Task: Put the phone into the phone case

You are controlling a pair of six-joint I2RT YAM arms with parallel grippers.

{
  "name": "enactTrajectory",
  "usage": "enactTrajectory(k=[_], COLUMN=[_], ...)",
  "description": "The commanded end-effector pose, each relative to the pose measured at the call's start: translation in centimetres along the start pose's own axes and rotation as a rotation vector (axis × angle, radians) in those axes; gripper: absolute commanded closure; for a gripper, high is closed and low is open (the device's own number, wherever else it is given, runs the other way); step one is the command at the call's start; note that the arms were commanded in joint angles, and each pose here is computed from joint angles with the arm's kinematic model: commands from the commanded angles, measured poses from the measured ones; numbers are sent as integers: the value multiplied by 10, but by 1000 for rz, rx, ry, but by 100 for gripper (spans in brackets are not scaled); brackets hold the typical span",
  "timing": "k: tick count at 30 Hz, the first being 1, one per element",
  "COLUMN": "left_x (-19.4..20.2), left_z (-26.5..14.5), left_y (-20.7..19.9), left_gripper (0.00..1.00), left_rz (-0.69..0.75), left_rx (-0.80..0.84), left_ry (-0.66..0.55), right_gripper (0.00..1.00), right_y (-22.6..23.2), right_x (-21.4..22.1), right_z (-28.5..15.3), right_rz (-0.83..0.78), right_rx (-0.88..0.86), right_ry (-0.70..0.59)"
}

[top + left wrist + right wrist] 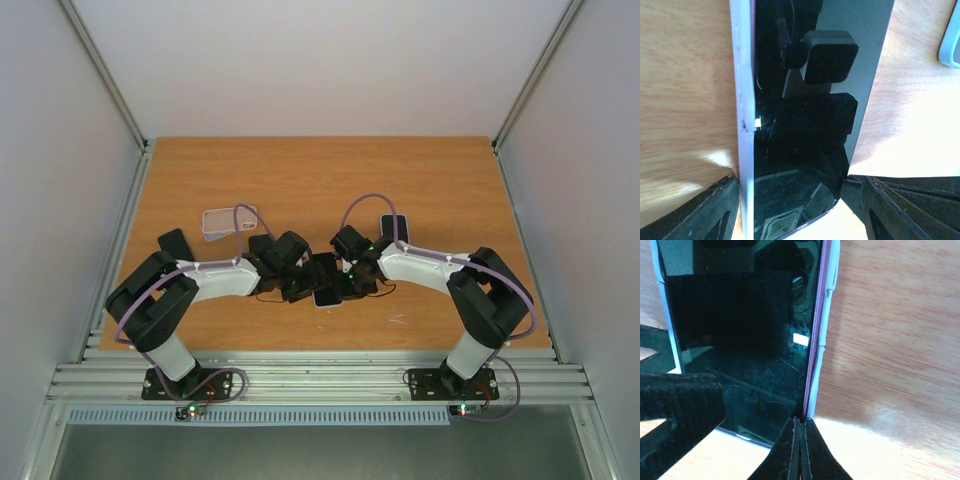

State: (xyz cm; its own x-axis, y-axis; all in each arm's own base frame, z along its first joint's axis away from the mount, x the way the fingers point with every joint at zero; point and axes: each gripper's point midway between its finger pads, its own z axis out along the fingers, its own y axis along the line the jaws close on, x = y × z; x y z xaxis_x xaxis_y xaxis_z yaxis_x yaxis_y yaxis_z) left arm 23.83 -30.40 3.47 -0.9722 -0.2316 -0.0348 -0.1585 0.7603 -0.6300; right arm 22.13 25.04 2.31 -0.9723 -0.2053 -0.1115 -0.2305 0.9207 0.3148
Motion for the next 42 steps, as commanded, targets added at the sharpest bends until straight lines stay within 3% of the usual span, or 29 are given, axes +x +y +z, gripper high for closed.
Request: enactTrajectory(k=[1,5,11,18,25,34,42], left_x=[0,-8,-20,-34,-55,-73,-78], left_z=[-6,-15,-29,-36,-33,-19,-6], left_y=[11,25,30,18,4,7,12], left_gripper=[31,29,28,28,29,33,36], left_rz=[-41,-87,-105,-41,29,87,112], left_rx=[-10,-24,-23,-46,-80,-171,-216], left_ry=[-31,-64,-98,-112,-105,-71,-37], right_gripper=[99,94,88,82,80,81,85], right_y=[-39,-49,-34,15,20,8,-5], right_x=[19,15,-3,-39,-80,-120,-127], right_z=[37,42,31,-30,-63,-47,-23], right_rz=[-43,-67,-165,-247,-211,-142,-97], right_rx=[243,336,310,79,-133,-254,-281], right_ry=[59,54,12,-132,-187,-168,-115])
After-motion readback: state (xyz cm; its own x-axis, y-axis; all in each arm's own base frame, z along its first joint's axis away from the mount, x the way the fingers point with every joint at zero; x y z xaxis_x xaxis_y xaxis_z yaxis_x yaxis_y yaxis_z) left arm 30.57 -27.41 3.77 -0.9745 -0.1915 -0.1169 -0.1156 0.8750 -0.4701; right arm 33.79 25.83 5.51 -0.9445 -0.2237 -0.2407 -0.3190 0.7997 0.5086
